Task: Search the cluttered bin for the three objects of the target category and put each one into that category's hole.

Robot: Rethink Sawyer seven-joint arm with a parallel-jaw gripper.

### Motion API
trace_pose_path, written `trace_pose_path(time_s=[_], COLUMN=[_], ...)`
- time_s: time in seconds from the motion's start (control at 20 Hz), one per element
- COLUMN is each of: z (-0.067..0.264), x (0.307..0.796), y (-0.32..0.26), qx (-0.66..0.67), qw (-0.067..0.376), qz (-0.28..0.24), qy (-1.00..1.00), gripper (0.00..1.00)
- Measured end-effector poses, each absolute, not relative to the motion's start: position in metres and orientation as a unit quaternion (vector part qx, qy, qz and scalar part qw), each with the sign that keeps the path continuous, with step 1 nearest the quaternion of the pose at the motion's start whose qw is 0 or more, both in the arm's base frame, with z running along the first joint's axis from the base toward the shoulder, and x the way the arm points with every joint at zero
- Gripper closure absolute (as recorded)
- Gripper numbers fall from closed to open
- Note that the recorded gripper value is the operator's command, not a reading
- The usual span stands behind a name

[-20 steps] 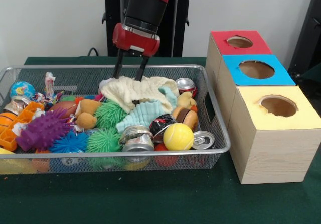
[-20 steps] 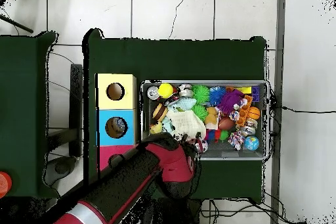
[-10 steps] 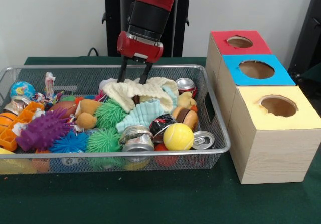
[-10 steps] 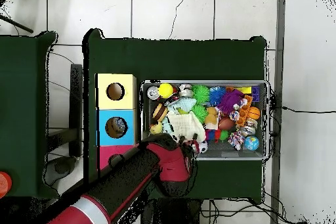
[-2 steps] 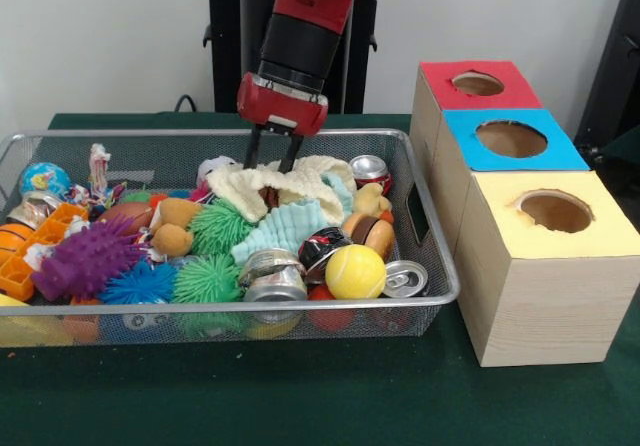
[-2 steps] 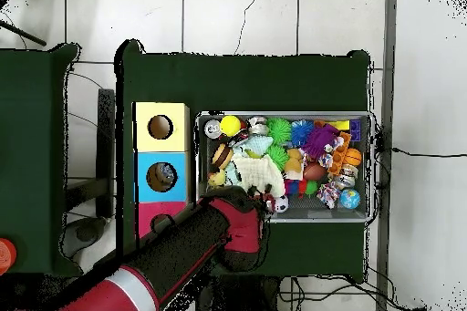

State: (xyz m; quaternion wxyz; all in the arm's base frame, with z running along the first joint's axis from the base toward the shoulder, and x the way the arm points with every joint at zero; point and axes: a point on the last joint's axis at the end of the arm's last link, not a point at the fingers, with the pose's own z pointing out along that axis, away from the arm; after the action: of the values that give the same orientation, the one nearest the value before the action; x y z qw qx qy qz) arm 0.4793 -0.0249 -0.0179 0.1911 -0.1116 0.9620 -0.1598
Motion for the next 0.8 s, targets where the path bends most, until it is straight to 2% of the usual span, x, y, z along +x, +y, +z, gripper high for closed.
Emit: trace_pose_path(time_s=[0.25,0.8], z=[-0.0239,-0.0237], x=[0.4845,0.4825], y=[-0.0200,-0.0187], qx=[-0.115,-0.154], qw=[0.212,0.214], qz=[-0.136,-0.144], qy=[0.961,0.954], gripper=[1.00,1.00])
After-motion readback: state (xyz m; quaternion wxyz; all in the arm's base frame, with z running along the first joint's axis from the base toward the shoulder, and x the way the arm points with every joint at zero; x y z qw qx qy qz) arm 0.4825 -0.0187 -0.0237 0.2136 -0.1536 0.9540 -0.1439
